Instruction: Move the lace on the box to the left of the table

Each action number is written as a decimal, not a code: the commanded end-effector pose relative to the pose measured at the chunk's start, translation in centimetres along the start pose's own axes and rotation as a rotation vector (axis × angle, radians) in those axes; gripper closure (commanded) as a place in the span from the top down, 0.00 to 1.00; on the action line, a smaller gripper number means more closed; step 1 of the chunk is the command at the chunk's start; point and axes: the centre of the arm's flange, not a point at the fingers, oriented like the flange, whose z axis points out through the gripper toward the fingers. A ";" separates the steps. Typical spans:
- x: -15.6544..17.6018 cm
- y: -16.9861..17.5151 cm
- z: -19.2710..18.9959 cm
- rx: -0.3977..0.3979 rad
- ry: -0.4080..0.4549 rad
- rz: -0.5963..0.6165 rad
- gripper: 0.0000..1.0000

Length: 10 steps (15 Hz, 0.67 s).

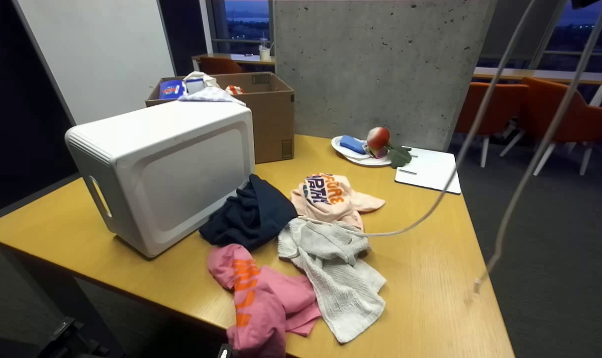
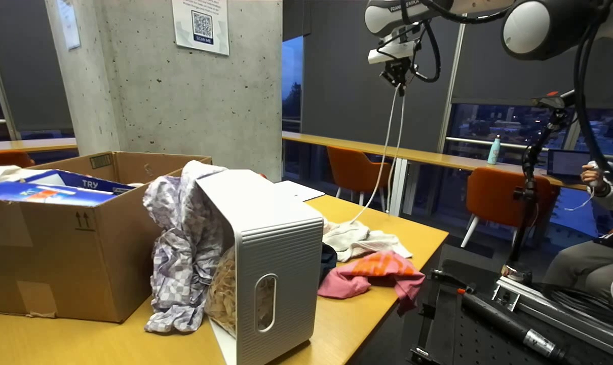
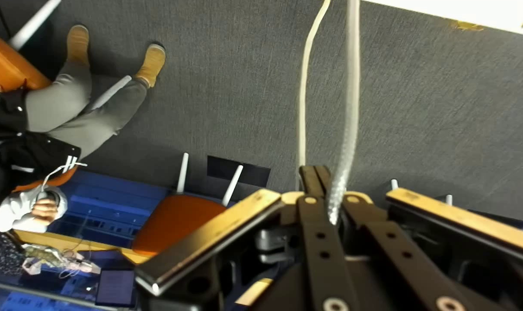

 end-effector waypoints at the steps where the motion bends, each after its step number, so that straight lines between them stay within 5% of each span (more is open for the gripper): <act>1: -0.1 -0.7 1.1 -0.049 -0.002 0.000 0.01; 10: -4.0 -4.0 2.6 -0.068 -0.011 -0.051 0.01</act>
